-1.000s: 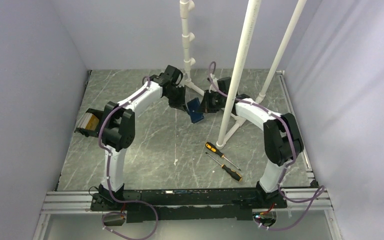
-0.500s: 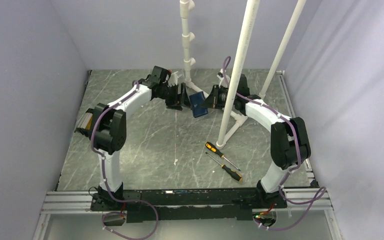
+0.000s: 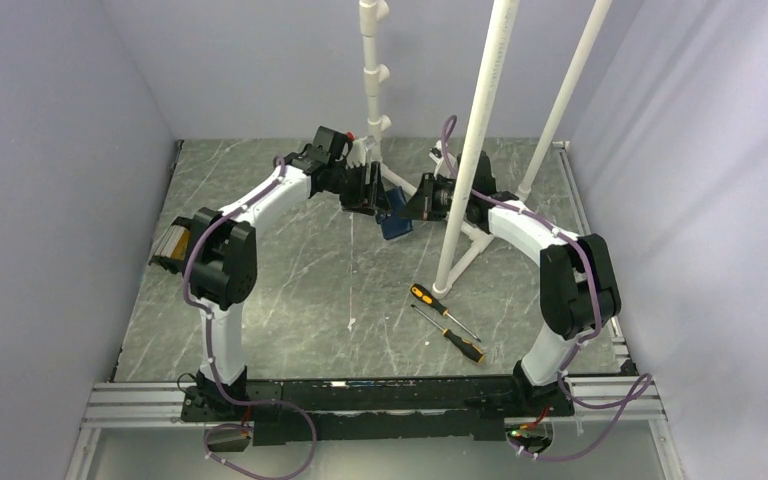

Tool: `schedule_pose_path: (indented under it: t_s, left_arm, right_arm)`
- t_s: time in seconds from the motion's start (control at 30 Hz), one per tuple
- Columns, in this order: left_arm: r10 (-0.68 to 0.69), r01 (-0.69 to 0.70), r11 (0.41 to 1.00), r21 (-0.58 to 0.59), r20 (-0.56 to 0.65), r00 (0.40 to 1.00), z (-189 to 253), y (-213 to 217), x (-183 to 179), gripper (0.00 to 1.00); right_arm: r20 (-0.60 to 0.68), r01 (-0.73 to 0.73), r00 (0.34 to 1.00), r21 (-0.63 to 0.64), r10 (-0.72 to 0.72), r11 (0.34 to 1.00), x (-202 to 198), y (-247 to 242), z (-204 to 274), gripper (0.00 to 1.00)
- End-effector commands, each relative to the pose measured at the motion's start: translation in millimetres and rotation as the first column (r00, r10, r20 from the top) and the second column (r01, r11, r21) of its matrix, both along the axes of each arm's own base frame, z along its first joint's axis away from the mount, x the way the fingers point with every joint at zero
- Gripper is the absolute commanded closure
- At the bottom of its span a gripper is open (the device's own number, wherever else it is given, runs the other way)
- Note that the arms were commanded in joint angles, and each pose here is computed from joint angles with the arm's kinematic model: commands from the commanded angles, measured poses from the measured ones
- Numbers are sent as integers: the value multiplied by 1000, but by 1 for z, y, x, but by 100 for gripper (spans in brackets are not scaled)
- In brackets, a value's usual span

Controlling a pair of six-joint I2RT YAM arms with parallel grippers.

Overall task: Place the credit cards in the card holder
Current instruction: Open the card holder at the center of the board.

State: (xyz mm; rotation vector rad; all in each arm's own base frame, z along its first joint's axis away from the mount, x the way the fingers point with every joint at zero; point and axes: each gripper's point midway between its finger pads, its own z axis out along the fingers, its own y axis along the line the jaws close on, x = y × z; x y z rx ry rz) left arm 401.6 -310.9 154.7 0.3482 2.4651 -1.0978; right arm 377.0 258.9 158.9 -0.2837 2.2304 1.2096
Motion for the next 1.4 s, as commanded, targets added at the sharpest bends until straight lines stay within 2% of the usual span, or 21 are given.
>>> schedule_pose_path:
  t_s: [0.0, 0.07, 0.27, 0.37, 0.5, 0.63, 0.67, 0.7, 0.77, 0.83, 0.87, 0.9, 1.0, 1.07, 1.13, 1.23, 1.3, 1.37]
  left_arm:
    - [15, -13, 995, 97, -19, 1000, -9, 10, 1, 41]
    - [12, -11, 995, 97, -9, 1000, -5, 11, -1, 45]
    - [-31, 33, 997, 63, -32, 999, 0, 7, -12, 45]
    - [-52, 55, 996, 64, -52, 997, -4, 6, -15, 52]
    - [-69, 72, 996, 55, -58, 996, -3, 5, -17, 65]
    - [-69, 70, 996, 50, -25, 997, 7, 6, -16, 99]
    - [-66, 67, 996, 56, -15, 998, 10, 8, -16, 100]
    - [-62, 62, 996, 61, -7, 998, 13, 10, -17, 100]
    - [-35, 34, 997, 76, 7, 999, 18, 16, -15, 100]
    - [-23, 23, 997, 68, 5, 1000, 23, 20, -15, 100]
    - [-23, 23, 998, 65, 4, 1000, 26, 21, -16, 100]
    - [-23, 23, 998, 63, 1, 1000, 28, 23, -16, 100]
    - [-25, 26, 998, 63, -15, 1000, 28, 27, -16, 100]
    - [-22, 23, 998, 63, -30, 999, 25, 28, -16, 100]
    - [-28, 31, 998, 58, -50, 998, 22, 27, -18, 100]
    - [-38, 42, 998, 40, -97, 995, 19, 24, -25, 100]
    - [-42, 47, 998, 33, -135, 990, 17, 25, -35, 100]
    - [-37, 44, 998, 38, -157, 987, 13, 31, -45, 100]
  right_arm:
    - [74, 6, 997, 43, -9, 999, 5, -3, 21, 100]
    - [65, 27, 997, 45, -30, 999, 8, -10, 21, 100]
    - [58, 33, 998, 72, -37, 997, 9, -15, 27, 100]
    - [51, 15, 999, 94, -20, 995, 7, -12, 29, 100]
    - [48, -1, 999, 116, -4, 993, 5, -10, 31, 100]
    - [21, -25, 1000, 145, 22, 989, 2, -6, 29, 100]
    - [4, -16, 1000, 143, 16, 990, 3, -7, 26, 100]
    - [-16, 0, 1000, 130, 2, 992, 6, -10, 21, 97]
    - [-71, 81, 994, 44, -77, 996, 17, -23, 0, 73]
    - [-120, 179, 974, -109, -191, 978, 28, -45, -26, 49]
    - [-136, 209, 963, -169, -233, 963, 30, -55, -35, 41]
    - [-142, 254, 947, -219, -288, 942, 34, -69, -42, 39]
    - [-138, 395, 885, -285, -445, 874, 36, -109, -50, 36]
    - [-112, 468, 850, -291, -515, 835, 32, -130, -43, 36]
    - [-68, 524, 813, -348, -578, 777, 24, -149, -35, 35]
    - [22, 626, 716, -461, -697, 629, 2, -188, -20, 36]
    - [71, 684, 627, -526, -776, 505, -21, -215, -18, 36]
    - [107, 723, 580, -524, -808, 450, -46, -228, -4, 36]
